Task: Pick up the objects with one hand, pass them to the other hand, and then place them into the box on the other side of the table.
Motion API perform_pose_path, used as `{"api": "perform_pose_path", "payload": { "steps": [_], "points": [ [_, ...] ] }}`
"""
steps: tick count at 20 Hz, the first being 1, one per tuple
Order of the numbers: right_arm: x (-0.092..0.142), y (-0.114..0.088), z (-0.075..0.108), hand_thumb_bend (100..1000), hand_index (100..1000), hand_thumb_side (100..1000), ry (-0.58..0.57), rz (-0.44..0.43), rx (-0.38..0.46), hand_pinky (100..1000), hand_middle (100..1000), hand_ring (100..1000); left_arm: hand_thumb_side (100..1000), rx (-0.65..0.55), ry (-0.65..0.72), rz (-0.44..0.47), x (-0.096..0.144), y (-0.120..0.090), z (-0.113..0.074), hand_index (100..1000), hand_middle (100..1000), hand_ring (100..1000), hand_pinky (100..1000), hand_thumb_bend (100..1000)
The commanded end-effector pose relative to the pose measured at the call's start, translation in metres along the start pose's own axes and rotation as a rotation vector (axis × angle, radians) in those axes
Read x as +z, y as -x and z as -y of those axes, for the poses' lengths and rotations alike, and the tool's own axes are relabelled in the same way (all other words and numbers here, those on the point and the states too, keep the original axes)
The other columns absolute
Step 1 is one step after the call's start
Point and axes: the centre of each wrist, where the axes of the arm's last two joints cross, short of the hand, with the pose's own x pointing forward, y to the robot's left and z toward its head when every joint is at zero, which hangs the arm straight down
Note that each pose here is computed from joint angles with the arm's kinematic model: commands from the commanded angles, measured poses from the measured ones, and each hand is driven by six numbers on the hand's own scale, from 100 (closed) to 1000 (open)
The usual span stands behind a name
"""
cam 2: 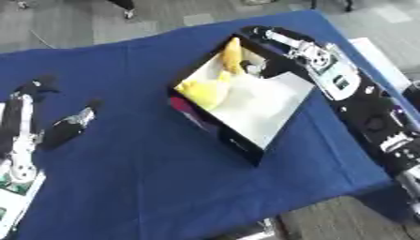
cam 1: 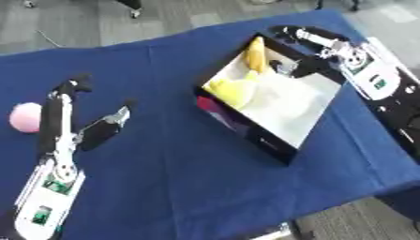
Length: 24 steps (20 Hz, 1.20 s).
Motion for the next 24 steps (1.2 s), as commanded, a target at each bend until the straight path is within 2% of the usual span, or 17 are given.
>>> {"api": "perform_pose_path", "payload": {
  "steps": [1, 5, 8, 9, 10, 11, 13, 17, 22, 24],
  "points": [
    [0.005, -0.001, 0.019, 140, 1000, 428, 0.045, -0.024, 0.055, 1000, 1000, 1000, 460, -0.001, -0.031, 0.026, -0.005, -0.005, -0.011, 830, 624, 805, 819, 622],
    [0.005, -0.002, 0.019, 113, 1000, 401, 0.073, -0.037, 0.049, 1000, 1000, 1000, 463, 0.001, -0.031, 0.027, -0.004, -0.005, -0.010, 830, 624, 806, 820, 617],
    [0.004, -0.006, 0.019, 100, 1000, 243, 0.124, -0.017, -0.010, 1000, 1000, 1000, 464, -0.001, -0.035, 0.023, -0.004, -0.004, -0.011, 830, 624, 806, 820, 615],
    [0.004, -0.008, 0.020, 100, 1000, 205, 0.144, -0.006, -0.046, 1000, 1000, 1000, 466, -0.002, -0.037, 0.022, -0.005, -0.004, -0.012, 830, 625, 806, 820, 613],
    [0.004, -0.011, 0.021, 100, 1000, 205, 0.156, 0.001, -0.075, 1000, 1000, 1000, 466, -0.003, -0.038, 0.022, -0.005, -0.004, -0.012, 830, 625, 806, 820, 613],
    [0.003, -0.015, 0.024, 100, 1000, 109, 0.174, 0.024, -0.109, 1000, 1000, 1000, 469, -0.005, -0.042, 0.020, -0.005, -0.004, -0.014, 830, 626, 807, 821, 606],
    [0.003, -0.026, 0.030, 100, 1000, 150, 0.203, 0.083, -0.180, 1000, 1000, 1000, 480, -0.011, -0.051, 0.016, -0.007, -0.004, -0.017, 834, 630, 809, 822, 591],
    [0.007, -0.041, 0.040, 100, 1000, 140, 0.225, 0.175, -0.273, 1000, 1000, 1000, 525, -0.026, -0.081, 0.013, -0.010, -0.006, -0.029, 847, 645, 813, 824, 534],
    [0.013, -0.053, 0.050, 100, 1000, 279, 0.211, 0.275, -0.360, 1000, 1000, 1000, 579, -0.076, -0.119, -0.020, -0.020, -0.007, -0.058, 864, 669, 820, 825, 480],
    [0.017, -0.055, 0.054, 100, 1000, 294, 0.198, 0.316, -0.404, 1000, 1000, 1000, 587, -0.108, -0.120, -0.030, -0.024, -0.007, -0.073, 869, 653, 822, 825, 467]
  ]
}}
